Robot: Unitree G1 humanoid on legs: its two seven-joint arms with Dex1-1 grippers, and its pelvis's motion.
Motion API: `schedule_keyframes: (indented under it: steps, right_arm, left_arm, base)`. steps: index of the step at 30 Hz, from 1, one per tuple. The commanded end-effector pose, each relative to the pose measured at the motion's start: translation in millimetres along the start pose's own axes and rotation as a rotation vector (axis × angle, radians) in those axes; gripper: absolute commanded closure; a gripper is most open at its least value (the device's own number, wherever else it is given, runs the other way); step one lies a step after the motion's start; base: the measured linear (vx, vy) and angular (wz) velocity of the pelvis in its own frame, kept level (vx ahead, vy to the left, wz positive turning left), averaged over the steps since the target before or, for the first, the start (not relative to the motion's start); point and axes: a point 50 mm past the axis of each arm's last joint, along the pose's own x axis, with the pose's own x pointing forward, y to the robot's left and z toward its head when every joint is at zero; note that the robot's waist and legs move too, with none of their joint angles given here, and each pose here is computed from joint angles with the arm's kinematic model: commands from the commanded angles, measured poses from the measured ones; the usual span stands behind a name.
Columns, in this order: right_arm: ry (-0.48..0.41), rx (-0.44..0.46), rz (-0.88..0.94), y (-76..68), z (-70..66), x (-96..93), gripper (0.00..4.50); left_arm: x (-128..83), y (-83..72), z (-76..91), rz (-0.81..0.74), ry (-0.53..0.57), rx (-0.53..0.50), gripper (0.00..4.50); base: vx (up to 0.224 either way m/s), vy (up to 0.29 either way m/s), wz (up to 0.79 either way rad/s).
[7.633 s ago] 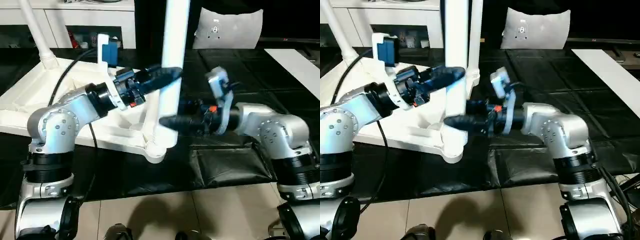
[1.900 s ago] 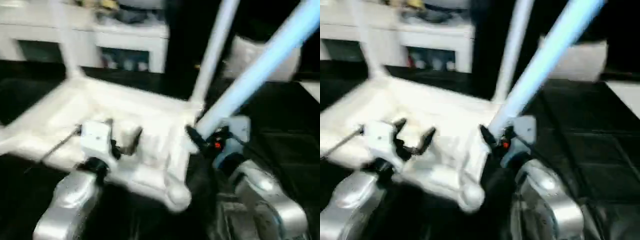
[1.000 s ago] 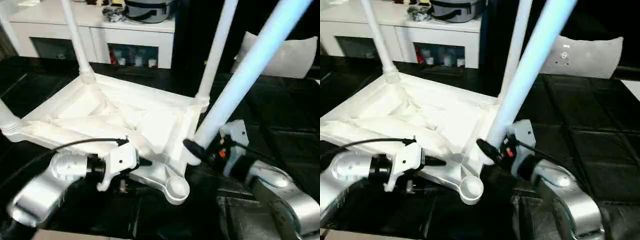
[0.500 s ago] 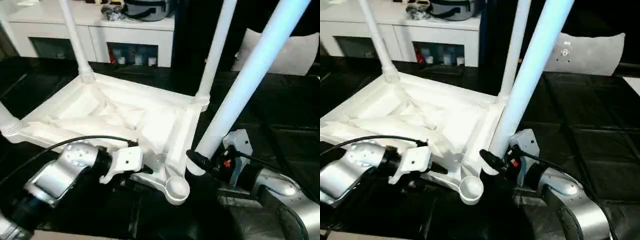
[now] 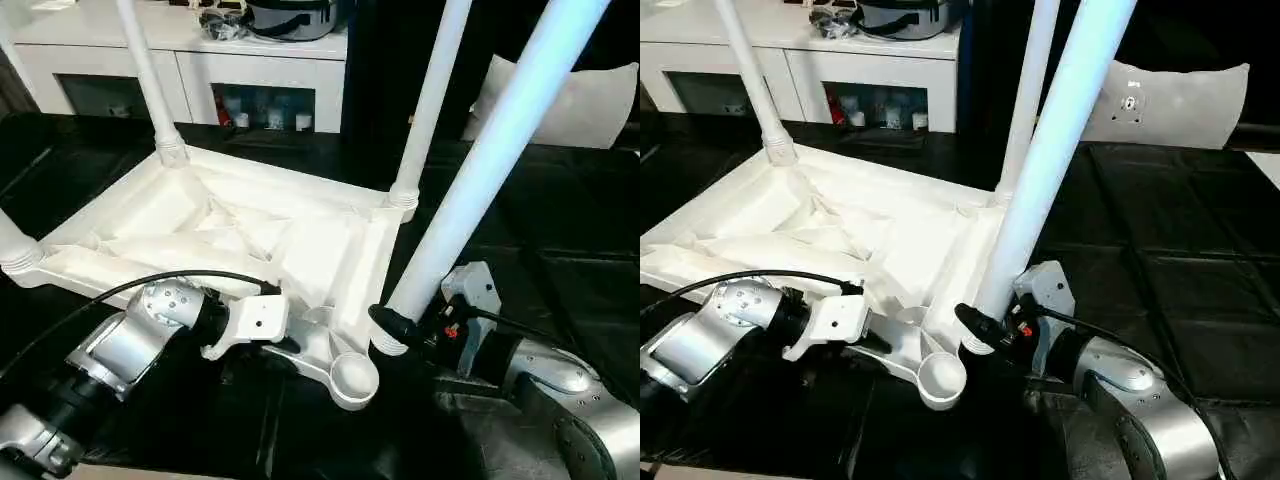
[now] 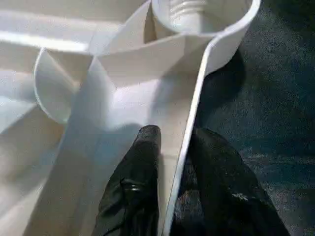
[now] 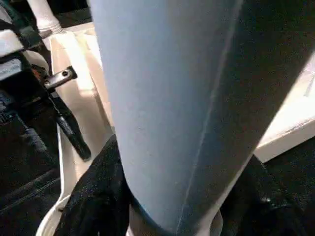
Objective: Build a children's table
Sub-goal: Rotate table base, then insert table leg to table base
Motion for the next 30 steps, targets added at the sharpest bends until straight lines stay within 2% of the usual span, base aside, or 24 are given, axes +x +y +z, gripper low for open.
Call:
schedule_keyframes:
  steps: [1,6,9,14,19,23,25,28,30]
  right_arm:
    - [-0.023,-0.026,0.017,2.9,5.9,0.5,2.57]
    - [-0.044,-0.034,-0.002,-1.4,10.5,6.7,2.57]
    - [-0.062,-0.031,-0.032,-5.9,14.1,9.0,2.57]
    - [-0.082,-0.017,-0.09,-16.0,19.2,13.6,2.57]
    - [-0.095,-0.014,-0.123,-23.8,26.4,21.0,2.57]
    - [-0.08,-0.053,-0.137,-26.3,30.0,26.9,2.57]
    - [-0.07,-0.054,-0.126,-25.6,30.1,30.3,2.57]
    - [-0.018,-0.048,-0.101,-23.8,27.6,37.9,2.57]
    - [-0.009,-0.033,-0.103,-24.1,27.7,41.1,2.57]
  left_arm:
    - [-1,3.4,0.3,-0.002,0.015,-0.019,3.63]
    - [-3,13.4,-8.1,0.127,0.06,-0.12,4.01]
    - [-4,18.7,-9.2,0.212,0.034,-0.181,4.1]
    - [1,21.7,-1.4,0.338,-0.049,-0.278,4.28]
    - [6,19.8,3.1,0.383,-0.068,-0.281,4.47]
    - [8,17.9,2.3,0.39,-0.048,-0.264,4.5]
    - [9,17.1,3.0,0.382,-0.046,-0.241,4.5]
    - [9,15.3,5.4,0.344,-0.046,-0.146,4.5]
    - [8,15.8,5.4,0.341,-0.049,-0.136,4.5]
  base:
    - [0.0,0.0,0.0]
    - [0.0,0.0,0.0]
    - [0.0,0.0,0.0]
    - [0.0,0.0,0.0]
    - [0.0,0.0,0.0]
    - [0.0,0.0,0.0]
    - [0.0,0.0,0.0]
    - [0.0,0.0,0.0]
    - [0.0,0.0,0.0]
